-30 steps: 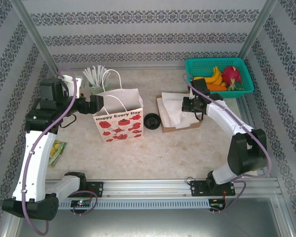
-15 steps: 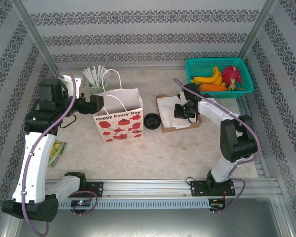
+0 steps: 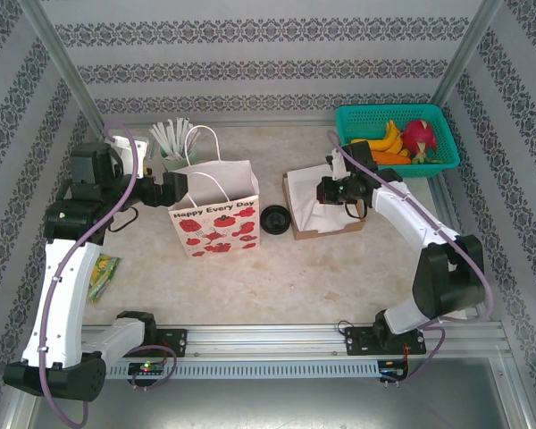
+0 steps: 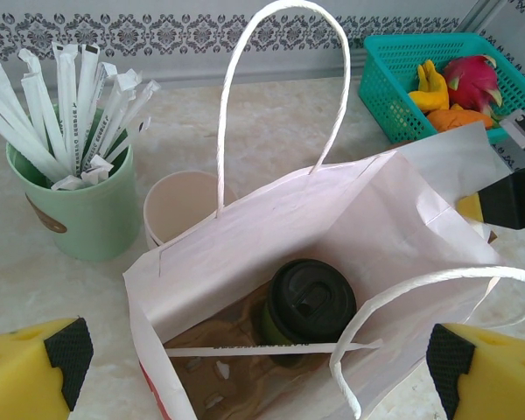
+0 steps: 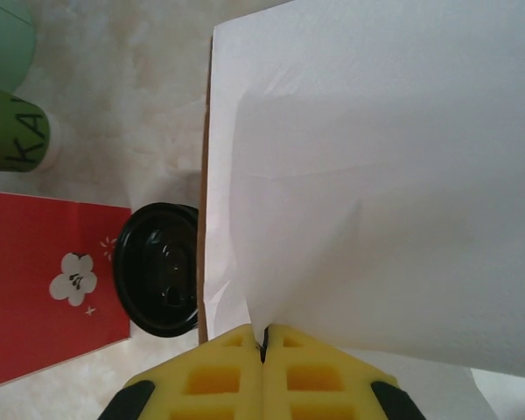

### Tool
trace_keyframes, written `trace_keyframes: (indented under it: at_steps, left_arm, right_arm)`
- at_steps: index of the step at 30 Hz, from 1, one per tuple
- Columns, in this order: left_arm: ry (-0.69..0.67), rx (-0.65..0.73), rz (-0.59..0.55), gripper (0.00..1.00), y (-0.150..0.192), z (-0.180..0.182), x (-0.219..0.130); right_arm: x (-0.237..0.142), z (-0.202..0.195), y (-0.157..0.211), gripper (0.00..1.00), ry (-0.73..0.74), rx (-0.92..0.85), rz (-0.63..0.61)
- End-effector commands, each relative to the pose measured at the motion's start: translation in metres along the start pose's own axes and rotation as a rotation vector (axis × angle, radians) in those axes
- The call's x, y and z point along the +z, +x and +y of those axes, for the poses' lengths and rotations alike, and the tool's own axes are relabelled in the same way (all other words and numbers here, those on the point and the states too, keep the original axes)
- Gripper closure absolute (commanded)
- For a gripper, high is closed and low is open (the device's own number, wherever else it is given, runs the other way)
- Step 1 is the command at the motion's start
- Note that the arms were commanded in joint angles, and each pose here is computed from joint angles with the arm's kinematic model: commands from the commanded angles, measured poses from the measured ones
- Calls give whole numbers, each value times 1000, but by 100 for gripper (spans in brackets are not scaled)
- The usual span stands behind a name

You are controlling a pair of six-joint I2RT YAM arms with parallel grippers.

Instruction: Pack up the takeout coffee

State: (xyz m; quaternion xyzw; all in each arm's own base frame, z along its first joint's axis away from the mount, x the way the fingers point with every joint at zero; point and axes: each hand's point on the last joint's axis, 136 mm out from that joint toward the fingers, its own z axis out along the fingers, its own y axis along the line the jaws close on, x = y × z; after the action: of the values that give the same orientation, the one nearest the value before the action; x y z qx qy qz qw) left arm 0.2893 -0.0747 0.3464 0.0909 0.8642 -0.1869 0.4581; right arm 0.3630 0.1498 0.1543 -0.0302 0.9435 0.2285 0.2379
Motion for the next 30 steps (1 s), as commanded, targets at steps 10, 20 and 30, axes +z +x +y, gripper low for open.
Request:
trace_keyframes:
  at_steps: [10, 20, 30]
  left_arm:
    - [7, -3, -32, 0, -5, 0, -2]
    - [7, -3, -27, 0, -4, 0, -2]
    - [12, -3, -21, 0, -1, -1, -1]
  right_arm:
    - [-39, 40, -20, 100, -140, -47, -93]
    - [-51, 64, -25, 100, -221, -95, -119]
    - [-2, 1, -1, 96, 8, -42, -8]
